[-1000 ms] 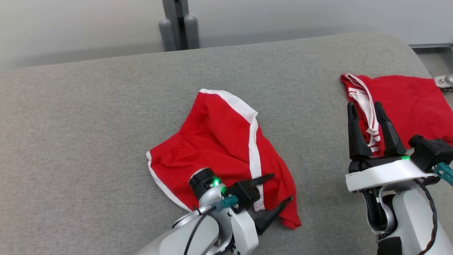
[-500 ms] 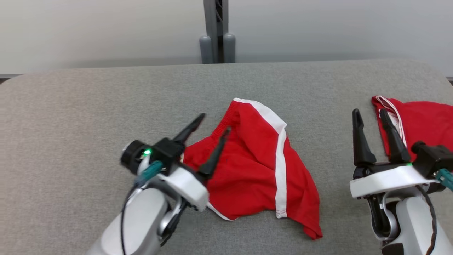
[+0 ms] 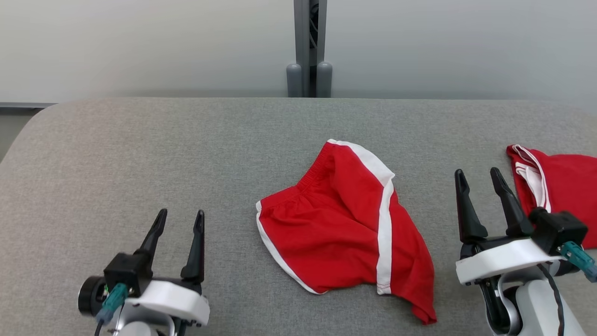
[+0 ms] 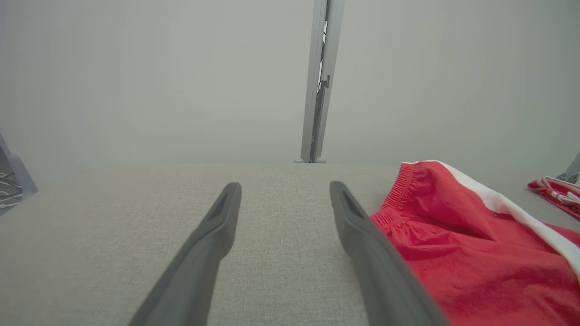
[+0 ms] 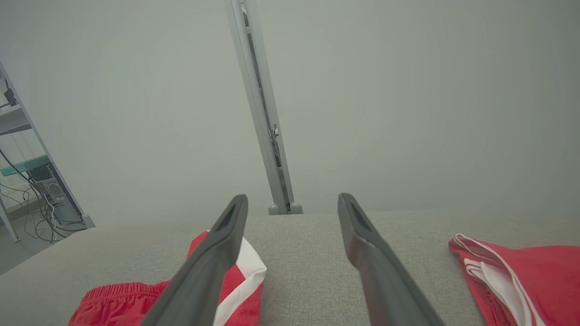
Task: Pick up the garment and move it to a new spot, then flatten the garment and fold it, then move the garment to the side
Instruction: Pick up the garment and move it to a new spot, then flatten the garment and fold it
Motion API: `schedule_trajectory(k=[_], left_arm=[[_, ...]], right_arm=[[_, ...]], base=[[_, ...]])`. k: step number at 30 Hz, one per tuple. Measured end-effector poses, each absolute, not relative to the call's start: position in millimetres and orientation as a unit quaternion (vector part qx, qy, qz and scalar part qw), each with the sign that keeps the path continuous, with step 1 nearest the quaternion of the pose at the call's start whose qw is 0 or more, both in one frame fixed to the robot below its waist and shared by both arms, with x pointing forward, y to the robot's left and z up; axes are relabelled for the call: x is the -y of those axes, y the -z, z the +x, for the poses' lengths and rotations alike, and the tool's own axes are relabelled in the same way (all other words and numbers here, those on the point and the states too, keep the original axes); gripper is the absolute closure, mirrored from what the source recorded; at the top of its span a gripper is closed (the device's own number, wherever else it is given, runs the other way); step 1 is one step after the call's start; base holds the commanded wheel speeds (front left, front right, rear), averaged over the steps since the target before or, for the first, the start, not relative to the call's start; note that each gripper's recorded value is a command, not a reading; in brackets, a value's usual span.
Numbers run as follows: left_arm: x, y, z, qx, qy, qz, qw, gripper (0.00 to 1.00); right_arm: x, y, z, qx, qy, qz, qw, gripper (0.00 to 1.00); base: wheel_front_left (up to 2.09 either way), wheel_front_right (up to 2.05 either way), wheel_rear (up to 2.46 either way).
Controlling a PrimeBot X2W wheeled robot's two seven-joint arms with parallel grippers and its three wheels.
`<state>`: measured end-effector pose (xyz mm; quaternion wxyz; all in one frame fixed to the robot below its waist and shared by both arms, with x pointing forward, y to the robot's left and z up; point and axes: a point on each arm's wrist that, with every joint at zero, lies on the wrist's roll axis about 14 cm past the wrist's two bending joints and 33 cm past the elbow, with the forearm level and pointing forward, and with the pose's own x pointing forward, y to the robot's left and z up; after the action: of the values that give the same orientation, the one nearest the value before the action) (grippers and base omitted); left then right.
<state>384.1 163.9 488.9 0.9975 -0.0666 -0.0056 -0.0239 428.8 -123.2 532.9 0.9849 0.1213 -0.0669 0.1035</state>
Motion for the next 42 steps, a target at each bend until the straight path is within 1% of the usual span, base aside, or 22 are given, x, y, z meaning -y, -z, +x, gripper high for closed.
schedule_trajectory(k=[4,10,14,20,21,22,24,27,31,35,42], left_arm=[[-170,-479,370,-0.006,0.015,-0.069,0.997,0.00],[-175,-475,363,-0.011,0.012,-0.068,0.998,0.00],[-176,-475,362,-0.011,0.013,-0.069,0.997,0.00],[-182,-466,356,-0.026,0.001,-0.073,0.997,0.00],[-182,-466,356,-0.026,0.001,-0.073,0.997,0.00],[-186,-465,355,-0.028,-0.006,-0.075,0.997,0.00],[-188,-463,354,-0.032,-0.010,-0.074,0.997,0.00],[-196,-457,349,-0.041,-0.025,-0.076,0.996,0.00],[-207,-455,349,-0.045,-0.041,-0.074,0.995,0.00],[-214,-452,348,-0.051,-0.055,-0.074,0.994,0.00],[-222,-447,347,-0.060,-0.069,-0.074,0.993,0.00]], right_arm=[[117,-529,428,0.060,-0.112,0.118,0.985,0.00],[108,-522,431,0.048,-0.123,0.115,0.985,0.00],[81,-503,435,0.012,-0.167,0.103,0.980,0.00],[47,-489,464,-0.046,-0.238,0.066,0.968,0.00],[47,-489,464,-0.046,-0.238,0.066,0.968,0.00],[35,-480,470,-0.076,-0.259,0.063,0.961,0.00],[33,-478,476,-0.083,-0.265,0.060,0.959,0.00],[35,-477,497,-0.099,-0.269,0.053,0.957,0.00],[27,-465,514,-0.137,-0.283,0.049,0.948,0.00],[22,-445,522,-0.191,-0.291,0.046,0.936,0.00],[11,-426,527,-0.255,-0.306,0.063,0.915,0.00]], base=[[0.00,0.00,0.00],[0.00,0.00,0.00],[0.00,0.00,0.00],[0.00,0.00,0.00],[0.00,0.00,0.00],[0.00,0.00,0.00],[0.00,0.00,0.00],[0.00,0.00,0.00],[0.00,0.00,0.00],[0.00,0.00,0.00],[0.00,0.00,0.00]])
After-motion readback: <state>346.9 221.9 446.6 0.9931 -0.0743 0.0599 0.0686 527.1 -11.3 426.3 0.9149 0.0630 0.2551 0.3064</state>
